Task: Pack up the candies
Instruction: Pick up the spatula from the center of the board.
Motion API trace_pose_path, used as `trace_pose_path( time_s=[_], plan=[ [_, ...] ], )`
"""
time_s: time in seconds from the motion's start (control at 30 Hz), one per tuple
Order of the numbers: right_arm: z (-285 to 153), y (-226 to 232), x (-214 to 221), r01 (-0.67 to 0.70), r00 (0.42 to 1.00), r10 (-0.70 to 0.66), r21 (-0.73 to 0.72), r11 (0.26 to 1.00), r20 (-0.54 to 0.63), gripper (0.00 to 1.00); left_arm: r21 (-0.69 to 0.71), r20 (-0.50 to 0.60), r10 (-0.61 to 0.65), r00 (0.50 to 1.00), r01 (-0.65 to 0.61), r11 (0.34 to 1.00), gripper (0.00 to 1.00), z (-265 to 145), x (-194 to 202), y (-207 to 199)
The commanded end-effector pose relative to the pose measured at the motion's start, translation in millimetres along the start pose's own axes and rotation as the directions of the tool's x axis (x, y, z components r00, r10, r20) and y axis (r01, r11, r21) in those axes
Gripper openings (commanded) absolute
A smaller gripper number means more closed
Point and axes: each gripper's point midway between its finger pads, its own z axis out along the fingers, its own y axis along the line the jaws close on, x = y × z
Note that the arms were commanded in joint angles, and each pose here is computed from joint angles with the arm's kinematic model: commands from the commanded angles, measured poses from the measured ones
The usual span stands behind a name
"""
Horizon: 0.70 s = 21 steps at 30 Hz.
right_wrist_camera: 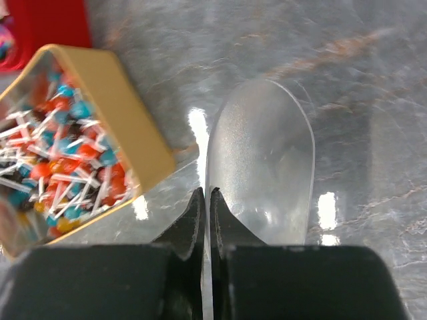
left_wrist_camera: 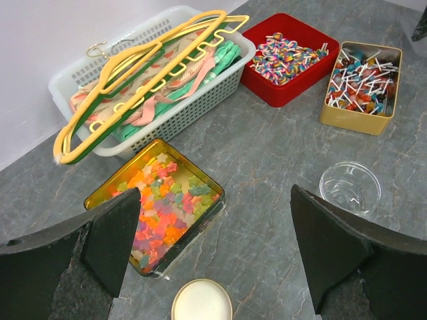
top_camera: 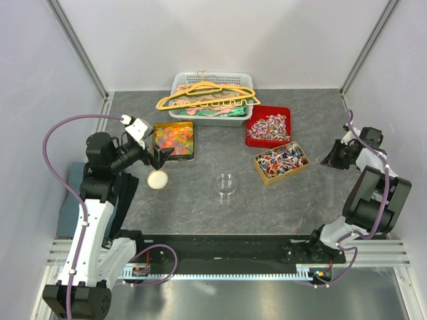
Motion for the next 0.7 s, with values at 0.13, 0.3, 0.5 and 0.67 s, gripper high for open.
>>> trace_pose_path(
  time_s=[0.13,0.3,0.5,0.67],
  plan=[
    [-70,103,-58,0.488,0.866,-0.479,-0.03,0.873,0.14,0.0,0.07,-0.003,-0.059,0.998,0.059,0.996,1.0,10,-6,-5],
    [-112,201,-45,0.8,0.59,-0.778,-0.024,0.6,0.217,0.0,0.187,-0.034,-0.123,0.992,0.127,0.974,1.0,19,-26,-12],
    [-139,293,3,0.964,0.258,-0.925,-0.012,0.265,0.28,0.0,0.29,-0.1,-0.226,0.969,0.246,0.925,1.0,34,-64,-5],
    [-139,314,21,0.995,0.083,-0.961,0.023,0.093,0.264,0.0,0.387,-0.156,-0.339,0.928,0.373,0.843,1.0,46,-85,-7]
  ],
)
